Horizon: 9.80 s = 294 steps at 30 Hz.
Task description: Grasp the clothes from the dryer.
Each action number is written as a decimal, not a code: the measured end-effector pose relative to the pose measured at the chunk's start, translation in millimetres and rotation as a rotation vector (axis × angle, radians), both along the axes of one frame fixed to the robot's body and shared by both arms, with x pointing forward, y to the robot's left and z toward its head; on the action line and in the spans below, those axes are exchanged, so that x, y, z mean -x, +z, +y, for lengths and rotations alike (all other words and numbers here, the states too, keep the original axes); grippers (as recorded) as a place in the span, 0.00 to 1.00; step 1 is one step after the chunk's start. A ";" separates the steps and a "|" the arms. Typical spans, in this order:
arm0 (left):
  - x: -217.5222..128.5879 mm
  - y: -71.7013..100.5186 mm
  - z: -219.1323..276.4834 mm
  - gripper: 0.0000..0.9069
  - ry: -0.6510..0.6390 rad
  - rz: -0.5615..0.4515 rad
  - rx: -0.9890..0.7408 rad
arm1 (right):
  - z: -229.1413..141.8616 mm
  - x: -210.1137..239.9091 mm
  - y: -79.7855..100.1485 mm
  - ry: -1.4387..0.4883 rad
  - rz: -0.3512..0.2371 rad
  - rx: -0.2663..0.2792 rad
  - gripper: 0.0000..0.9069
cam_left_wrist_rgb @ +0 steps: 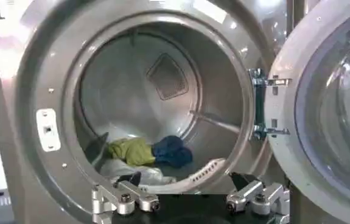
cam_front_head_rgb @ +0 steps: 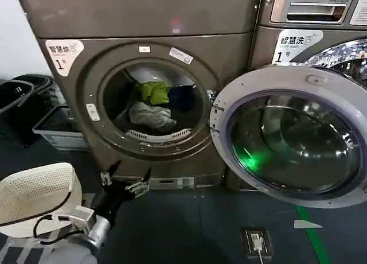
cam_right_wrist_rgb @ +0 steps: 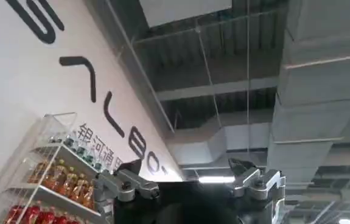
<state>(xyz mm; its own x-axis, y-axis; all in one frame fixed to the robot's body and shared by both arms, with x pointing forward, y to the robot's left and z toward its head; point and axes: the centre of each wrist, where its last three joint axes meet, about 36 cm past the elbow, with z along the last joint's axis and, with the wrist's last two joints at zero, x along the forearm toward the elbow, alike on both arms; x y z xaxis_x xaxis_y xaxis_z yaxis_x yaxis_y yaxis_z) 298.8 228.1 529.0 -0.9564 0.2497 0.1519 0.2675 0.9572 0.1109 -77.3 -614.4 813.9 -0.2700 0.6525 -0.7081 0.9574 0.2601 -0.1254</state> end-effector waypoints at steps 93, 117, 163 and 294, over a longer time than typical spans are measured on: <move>-62.1 -21.7 -5.8 1.00 -0.050 -0.065 0.040 | 16.8 -4.5 7.2 -0.045 0.047 0.014 1.00; -260.6 -51.4 -33.5 1.00 0.004 -0.082 0.062 | 15.0 -1.1 8.1 -0.037 0.045 0.038 1.00; -474.6 -7.7 -37.7 1.00 -0.655 0.266 -0.854 | 3.0 0.8 -9.1 -0.033 0.042 0.035 1.00; -288.1 -134.1 -59.4 0.00 0.235 -0.338 0.020 | 2.3 -7.9 -20.7 -0.009 -0.013 0.065 1.00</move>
<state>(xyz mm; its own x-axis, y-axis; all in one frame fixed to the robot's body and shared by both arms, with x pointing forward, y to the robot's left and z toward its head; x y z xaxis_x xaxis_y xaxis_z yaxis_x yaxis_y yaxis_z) 586.9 168.7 394.9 -0.9829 0.0180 -0.1834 -0.0072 0.9906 0.1362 -69.5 -612.2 793.2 -0.2553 0.6077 -0.7520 0.9612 0.2436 -0.1295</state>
